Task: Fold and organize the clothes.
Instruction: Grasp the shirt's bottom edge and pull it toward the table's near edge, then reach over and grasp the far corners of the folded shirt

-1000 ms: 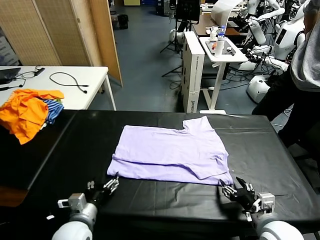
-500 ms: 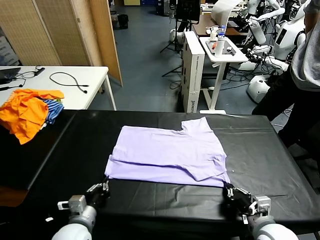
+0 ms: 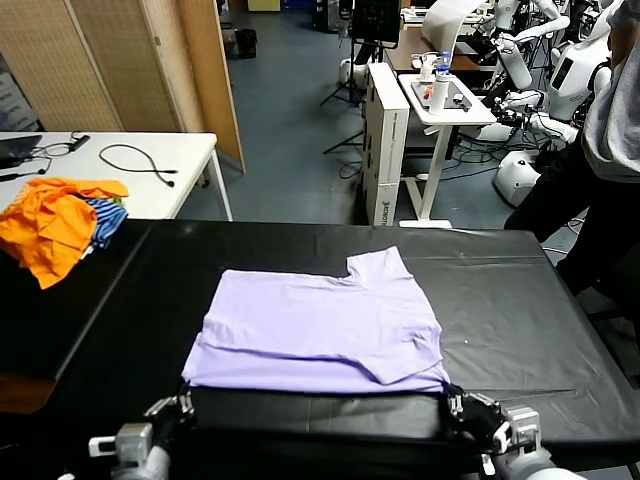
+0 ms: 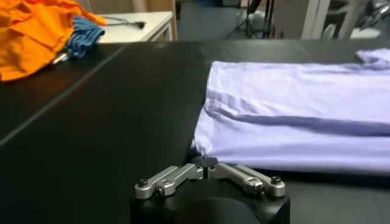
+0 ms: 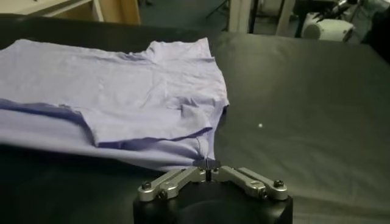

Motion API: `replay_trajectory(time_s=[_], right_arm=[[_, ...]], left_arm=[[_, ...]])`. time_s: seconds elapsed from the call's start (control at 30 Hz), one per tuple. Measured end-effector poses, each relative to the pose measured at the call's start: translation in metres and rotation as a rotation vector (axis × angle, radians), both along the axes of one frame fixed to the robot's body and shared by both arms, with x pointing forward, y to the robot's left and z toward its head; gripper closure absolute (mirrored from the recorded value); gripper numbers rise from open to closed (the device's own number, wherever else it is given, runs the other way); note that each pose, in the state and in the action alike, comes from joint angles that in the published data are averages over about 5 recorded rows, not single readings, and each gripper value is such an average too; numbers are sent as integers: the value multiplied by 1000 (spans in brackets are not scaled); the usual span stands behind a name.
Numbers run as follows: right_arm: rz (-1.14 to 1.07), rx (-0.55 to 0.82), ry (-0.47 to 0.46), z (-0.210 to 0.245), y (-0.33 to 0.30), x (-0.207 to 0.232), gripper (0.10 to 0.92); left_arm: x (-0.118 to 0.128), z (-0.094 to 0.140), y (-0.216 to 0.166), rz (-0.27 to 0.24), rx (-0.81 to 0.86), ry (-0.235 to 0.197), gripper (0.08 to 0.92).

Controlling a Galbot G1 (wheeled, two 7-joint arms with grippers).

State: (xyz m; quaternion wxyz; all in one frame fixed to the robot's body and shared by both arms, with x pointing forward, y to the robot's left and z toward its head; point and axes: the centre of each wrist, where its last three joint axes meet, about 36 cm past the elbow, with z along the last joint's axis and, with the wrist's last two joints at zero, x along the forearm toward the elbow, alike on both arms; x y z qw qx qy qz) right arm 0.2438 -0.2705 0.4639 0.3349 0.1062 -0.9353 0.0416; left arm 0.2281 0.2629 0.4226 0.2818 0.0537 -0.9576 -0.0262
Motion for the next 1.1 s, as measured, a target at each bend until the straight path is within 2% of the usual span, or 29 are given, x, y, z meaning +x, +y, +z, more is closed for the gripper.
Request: replay_trajectory(time_s=[0.07,0.13,0.2,0.27,0.37,0.43,0.5,0.57,0.63,0.7,0.77,0.83,1.1], right_arm=[[12,-14,15,4,1,-3,752],[12,-35,28,10,3,-8,642],[4,-50,35,17,6,-14,548],[-2,-50,28,26,10,-19,415],[0,-22,-11,39,12,-20,236],[9,11,-52,45,11,-17,158],[15,40,-91,48,9,-8,129],[19,61,-117,49,7,4,118],[23,75,-128,51,4,21,116],[30,82,-142,54,1,41,116],[30,83,-162,57,-2,62,115],[20,84,-184,59,-6,85,115],[-19,84,-213,52,-10,175,115]], left_arm=[[-3,3,1,4,12,12,848],[-7,7,1,10,24,29,818],[-9,13,1,22,33,42,732],[-10,20,1,36,36,46,602],[-8,32,0,51,24,49,413],[-6,40,-1,50,8,42,300],[-3,47,-2,52,-17,20,186],[5,52,-4,72,-55,-9,121],[16,57,-7,94,-94,-33,101],[31,60,-9,88,-124,-72,94],[48,63,-10,53,-152,-120,93],[66,65,-8,16,-176,-148,93],[141,75,16,-58,-280,-131,93]])
